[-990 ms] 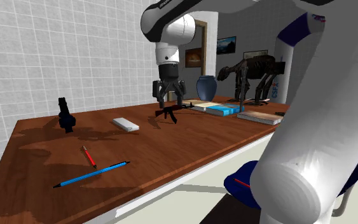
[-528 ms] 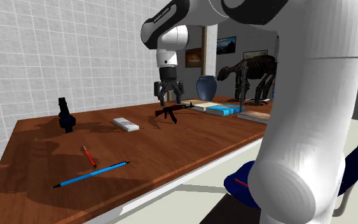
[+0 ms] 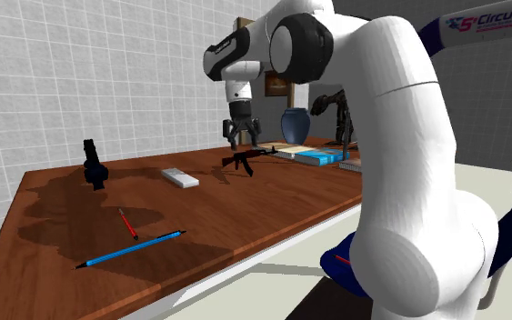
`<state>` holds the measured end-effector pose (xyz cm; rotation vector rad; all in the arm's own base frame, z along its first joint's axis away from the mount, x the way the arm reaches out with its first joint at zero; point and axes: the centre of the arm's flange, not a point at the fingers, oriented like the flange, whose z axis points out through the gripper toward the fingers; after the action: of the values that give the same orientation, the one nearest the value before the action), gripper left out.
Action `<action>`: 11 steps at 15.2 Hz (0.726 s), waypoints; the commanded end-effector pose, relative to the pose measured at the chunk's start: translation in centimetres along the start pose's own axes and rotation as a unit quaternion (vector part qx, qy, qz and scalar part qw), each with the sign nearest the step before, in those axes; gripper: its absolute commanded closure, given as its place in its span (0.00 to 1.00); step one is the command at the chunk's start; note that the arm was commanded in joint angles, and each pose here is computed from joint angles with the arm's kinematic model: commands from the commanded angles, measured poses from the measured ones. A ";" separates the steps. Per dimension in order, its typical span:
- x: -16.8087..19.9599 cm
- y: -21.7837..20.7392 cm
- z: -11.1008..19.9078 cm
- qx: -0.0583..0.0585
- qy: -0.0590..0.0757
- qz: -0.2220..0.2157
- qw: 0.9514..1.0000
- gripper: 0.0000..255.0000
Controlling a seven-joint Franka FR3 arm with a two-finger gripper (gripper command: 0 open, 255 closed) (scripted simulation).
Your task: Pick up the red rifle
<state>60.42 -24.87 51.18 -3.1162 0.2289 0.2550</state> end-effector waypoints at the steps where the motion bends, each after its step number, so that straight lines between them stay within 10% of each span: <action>1: 2.0 1.7 0.0 -0.001 -0.002 0.004 1.000 0.00; 11: 3.7 2.5 4.0 -0.002 -0.003 0.007 1.000 0.00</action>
<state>63.05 -27.80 47.15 -3.1174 0.2501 0.2662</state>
